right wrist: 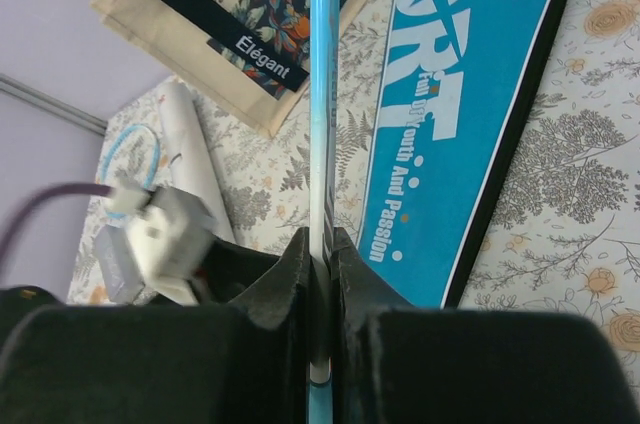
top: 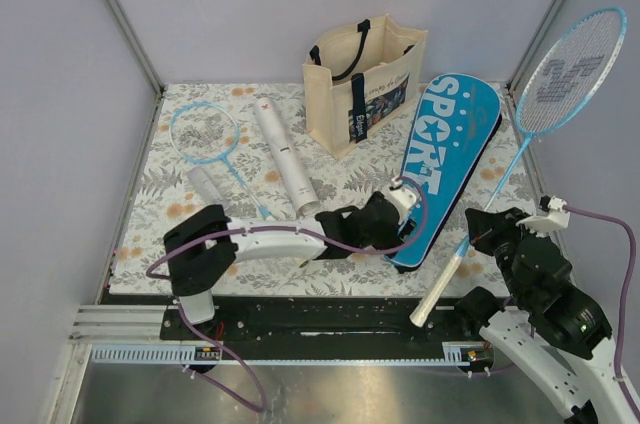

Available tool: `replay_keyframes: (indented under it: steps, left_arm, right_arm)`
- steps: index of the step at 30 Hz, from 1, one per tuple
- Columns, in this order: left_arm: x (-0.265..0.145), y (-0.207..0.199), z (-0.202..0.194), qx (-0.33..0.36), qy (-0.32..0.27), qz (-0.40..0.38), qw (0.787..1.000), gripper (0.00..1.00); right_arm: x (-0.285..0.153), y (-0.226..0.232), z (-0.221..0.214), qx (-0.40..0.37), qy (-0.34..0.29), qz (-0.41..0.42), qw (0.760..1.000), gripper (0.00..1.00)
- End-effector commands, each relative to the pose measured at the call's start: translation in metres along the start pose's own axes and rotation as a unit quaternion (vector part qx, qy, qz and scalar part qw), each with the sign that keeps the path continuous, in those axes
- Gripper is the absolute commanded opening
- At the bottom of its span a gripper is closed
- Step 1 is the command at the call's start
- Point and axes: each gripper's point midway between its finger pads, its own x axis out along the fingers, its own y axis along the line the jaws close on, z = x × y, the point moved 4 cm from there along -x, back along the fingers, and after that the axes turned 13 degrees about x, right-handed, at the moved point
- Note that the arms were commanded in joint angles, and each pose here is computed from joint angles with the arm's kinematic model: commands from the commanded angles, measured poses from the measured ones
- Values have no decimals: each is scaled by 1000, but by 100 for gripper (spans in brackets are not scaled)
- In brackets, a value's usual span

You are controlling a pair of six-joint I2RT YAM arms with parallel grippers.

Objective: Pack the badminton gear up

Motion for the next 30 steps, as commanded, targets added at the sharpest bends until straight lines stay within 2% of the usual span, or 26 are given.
replay_keyframes:
  steps: [1, 9, 21, 22, 24, 26, 27, 29, 30]
  left_arm:
    - [24, -42, 35, 45, -80, -17, 996, 71]
    - [63, -79, 19, 58, -82, -33, 994, 70]
    - [96, -87, -16, 76, -46, -24, 996, 67]
    - [97, -87, -18, 76, -44, -21, 996, 65]
    - [97, -83, -20, 73, -38, -7, 997, 50]
    - [93, -75, -20, 63, -32, 15, 997, 20]
    - [90, -71, -18, 55, -32, 26, 998, 12]
    - [83, -64, -13, 37, -37, 26, 998, 0]
    - [80, -60, -11, 23, -40, 22, 999, 0]
  right_arm:
    - [-20, 15, 27, 37, -33, 40, 998, 0]
    - [-37, 14, 43, 48, -58, 62, 995, 0]
    - [-39, 10, 47, 50, -72, 58, 994, 0]
    - [-38, 10, 46, 50, -72, 57, 995, 0]
    - [-36, 10, 43, 49, -71, 58, 995, 0]
    - [-30, 10, 38, 46, -64, 56, 995, 0]
    - [-27, 9, 34, 43, -60, 54, 996, 0]
    - [-21, 10, 30, 34, -53, 45, 997, 0]
    - [-18, 9, 28, 29, -50, 41, 997, 0]
